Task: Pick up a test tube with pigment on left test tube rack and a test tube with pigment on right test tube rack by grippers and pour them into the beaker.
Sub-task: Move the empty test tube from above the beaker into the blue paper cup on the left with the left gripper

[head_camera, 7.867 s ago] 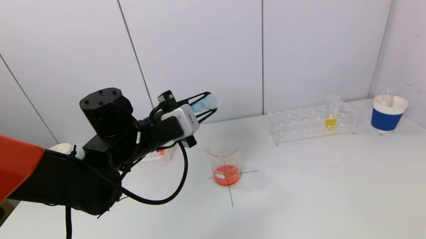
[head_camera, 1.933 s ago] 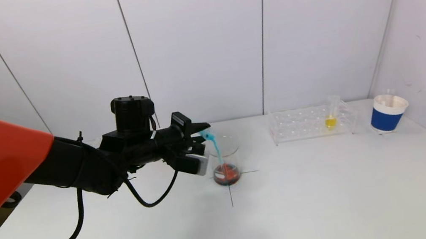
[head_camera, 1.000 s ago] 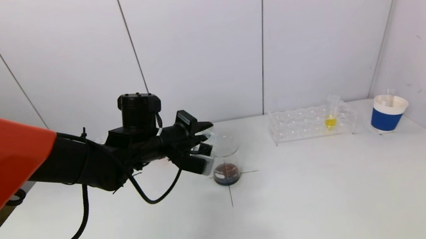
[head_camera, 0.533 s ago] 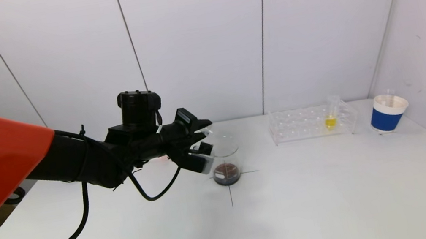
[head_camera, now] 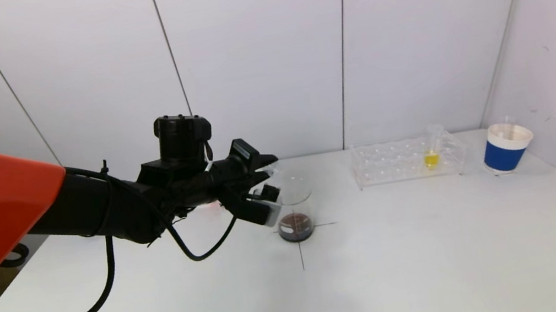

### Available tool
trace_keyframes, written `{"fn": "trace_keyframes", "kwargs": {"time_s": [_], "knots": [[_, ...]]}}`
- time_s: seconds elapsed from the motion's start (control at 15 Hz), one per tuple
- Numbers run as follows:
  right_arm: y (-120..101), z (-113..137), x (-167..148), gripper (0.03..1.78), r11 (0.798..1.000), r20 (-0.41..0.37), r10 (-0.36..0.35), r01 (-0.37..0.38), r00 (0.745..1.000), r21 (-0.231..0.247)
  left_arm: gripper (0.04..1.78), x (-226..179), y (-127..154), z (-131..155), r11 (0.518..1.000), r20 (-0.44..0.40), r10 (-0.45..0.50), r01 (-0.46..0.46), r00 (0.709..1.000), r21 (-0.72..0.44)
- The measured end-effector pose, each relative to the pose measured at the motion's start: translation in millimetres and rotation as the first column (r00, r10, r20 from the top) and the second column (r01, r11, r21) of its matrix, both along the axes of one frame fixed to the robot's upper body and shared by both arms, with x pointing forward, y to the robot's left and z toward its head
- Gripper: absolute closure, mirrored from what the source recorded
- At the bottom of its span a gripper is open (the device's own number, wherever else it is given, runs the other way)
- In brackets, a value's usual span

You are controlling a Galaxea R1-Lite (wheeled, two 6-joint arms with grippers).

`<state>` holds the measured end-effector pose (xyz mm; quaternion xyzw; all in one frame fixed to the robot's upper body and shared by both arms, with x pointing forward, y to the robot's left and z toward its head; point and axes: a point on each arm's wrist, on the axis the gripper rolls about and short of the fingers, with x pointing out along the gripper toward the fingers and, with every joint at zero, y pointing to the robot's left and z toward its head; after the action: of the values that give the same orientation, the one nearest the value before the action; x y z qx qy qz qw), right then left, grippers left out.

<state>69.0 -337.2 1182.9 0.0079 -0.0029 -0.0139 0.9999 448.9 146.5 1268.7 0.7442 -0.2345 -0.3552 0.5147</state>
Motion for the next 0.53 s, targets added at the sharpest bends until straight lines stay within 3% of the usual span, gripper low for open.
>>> {"fn": "trace_keyframes", "kwargs": {"time_s": [0.53], "knots": [[0.0, 0.0, 0.0, 0.04, 1.000, 0.000, 0.000, 0.000, 1.000, 0.000, 1.39, -1.2, -0.2, 1.0, 1.000, 0.002, -0.006, 0.006, 1.000, -0.005]]}}
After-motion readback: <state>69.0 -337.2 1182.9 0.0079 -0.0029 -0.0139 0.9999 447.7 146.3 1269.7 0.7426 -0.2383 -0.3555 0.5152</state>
